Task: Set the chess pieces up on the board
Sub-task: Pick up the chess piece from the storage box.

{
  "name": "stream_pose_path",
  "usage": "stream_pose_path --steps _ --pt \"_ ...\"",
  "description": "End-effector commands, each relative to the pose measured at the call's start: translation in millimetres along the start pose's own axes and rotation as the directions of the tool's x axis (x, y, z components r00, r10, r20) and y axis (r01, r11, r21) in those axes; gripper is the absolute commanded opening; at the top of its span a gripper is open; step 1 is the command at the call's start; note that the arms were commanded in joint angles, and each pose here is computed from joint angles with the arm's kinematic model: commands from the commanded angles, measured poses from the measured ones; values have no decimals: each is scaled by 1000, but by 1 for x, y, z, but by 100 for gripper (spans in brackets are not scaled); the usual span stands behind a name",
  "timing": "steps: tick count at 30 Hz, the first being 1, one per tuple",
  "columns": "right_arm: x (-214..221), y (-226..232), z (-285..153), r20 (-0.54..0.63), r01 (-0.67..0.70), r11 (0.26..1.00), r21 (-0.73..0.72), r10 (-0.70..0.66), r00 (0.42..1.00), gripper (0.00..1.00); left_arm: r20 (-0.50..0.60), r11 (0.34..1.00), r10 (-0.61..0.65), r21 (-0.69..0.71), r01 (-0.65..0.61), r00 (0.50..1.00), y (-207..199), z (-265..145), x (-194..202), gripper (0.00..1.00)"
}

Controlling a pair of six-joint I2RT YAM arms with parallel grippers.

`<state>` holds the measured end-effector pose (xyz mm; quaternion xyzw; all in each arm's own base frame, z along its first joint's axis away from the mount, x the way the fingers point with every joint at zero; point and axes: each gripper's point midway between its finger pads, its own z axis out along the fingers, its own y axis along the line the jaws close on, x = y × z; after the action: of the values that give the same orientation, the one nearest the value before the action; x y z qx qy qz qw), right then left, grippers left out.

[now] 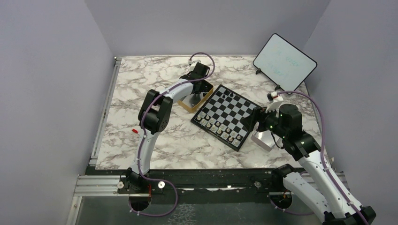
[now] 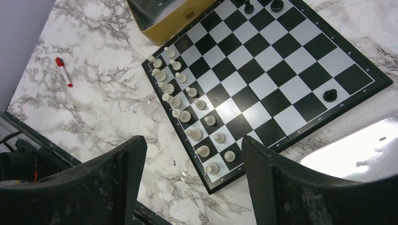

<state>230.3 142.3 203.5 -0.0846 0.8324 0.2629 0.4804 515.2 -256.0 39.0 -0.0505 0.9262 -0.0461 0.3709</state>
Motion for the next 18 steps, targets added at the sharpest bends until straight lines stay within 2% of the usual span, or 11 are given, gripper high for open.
stream_pose_path --steps 1,13,18 --pt "0 -1 -2 -8 -5 1000 10 5 1000 79 31 998 24 52 -25 999 -9 -20 -18 9" --pt "-10 3 -5 31 -52 999 10 52 998 79 44 984 102 143 -107 994 -11 -77 -33 6" --pt "-20 2 -2 76 -32 999 9 31 997 79 29 962 135 236 -138 990 -16 -113 -32 6"
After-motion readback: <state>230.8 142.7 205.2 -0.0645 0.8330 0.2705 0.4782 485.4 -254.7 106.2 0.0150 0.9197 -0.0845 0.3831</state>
